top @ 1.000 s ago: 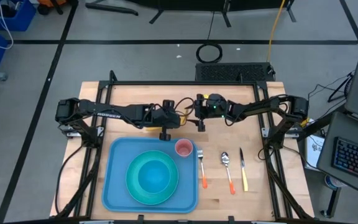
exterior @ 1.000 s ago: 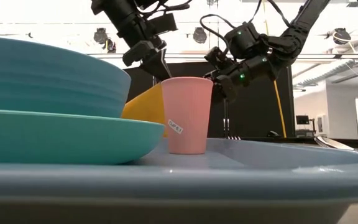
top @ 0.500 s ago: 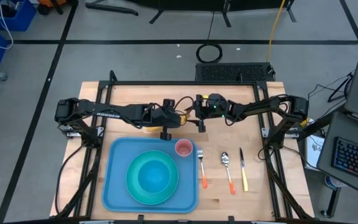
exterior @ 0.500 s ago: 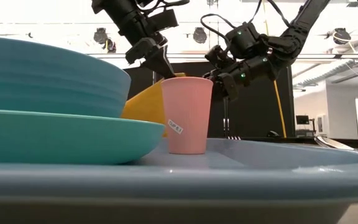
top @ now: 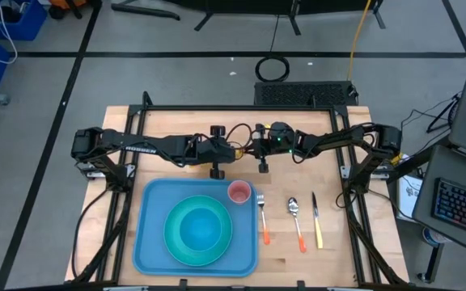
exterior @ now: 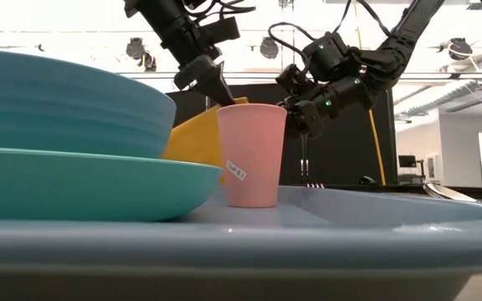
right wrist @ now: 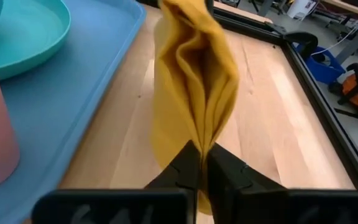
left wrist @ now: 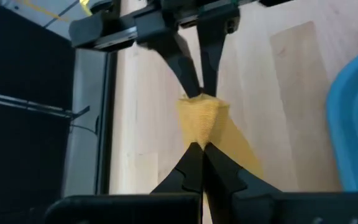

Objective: Set up tray
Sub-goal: Put the yellow table napkin on top of the blue tray to the left of the green plate

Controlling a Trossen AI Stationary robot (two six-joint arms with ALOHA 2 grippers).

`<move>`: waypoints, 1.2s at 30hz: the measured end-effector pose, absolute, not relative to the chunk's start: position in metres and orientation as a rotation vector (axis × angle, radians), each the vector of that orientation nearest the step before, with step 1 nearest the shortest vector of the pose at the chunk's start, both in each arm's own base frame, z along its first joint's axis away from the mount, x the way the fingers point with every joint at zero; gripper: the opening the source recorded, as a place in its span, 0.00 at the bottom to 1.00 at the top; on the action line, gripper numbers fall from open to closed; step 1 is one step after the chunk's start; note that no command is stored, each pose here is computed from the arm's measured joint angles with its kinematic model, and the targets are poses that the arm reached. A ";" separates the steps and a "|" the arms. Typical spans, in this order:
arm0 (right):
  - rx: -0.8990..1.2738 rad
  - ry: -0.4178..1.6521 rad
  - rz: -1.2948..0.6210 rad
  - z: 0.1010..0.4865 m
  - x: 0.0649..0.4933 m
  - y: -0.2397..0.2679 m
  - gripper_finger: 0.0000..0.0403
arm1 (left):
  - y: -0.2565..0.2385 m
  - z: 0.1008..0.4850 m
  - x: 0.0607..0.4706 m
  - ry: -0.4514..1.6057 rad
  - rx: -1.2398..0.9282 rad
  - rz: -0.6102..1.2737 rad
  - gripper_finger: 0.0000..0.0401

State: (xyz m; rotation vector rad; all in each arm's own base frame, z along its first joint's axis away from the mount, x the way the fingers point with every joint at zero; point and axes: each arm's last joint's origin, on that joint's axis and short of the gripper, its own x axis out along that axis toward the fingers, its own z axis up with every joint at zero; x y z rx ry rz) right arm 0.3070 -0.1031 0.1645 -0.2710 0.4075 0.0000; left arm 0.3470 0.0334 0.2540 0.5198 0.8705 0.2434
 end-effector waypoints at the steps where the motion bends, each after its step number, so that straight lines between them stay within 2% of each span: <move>1: -0.267 0.403 -0.003 0.166 0.307 -0.103 0.02 | 0.034 0.254 0.347 0.872 0.519 0.250 0.00; 12: -0.325 0.270 0.002 0.214 0.295 -0.088 0.00 | 0.036 0.259 0.343 0.878 0.537 0.338 0.00; 20: -0.327 0.266 0.022 0.218 0.294 -0.081 0.00 | 0.025 0.286 0.333 0.771 0.550 0.376 0.00; 36: -0.355 0.222 0.093 0.273 0.323 -0.062 0.00 | 0.003 0.311 0.302 0.759 0.494 0.448 0.00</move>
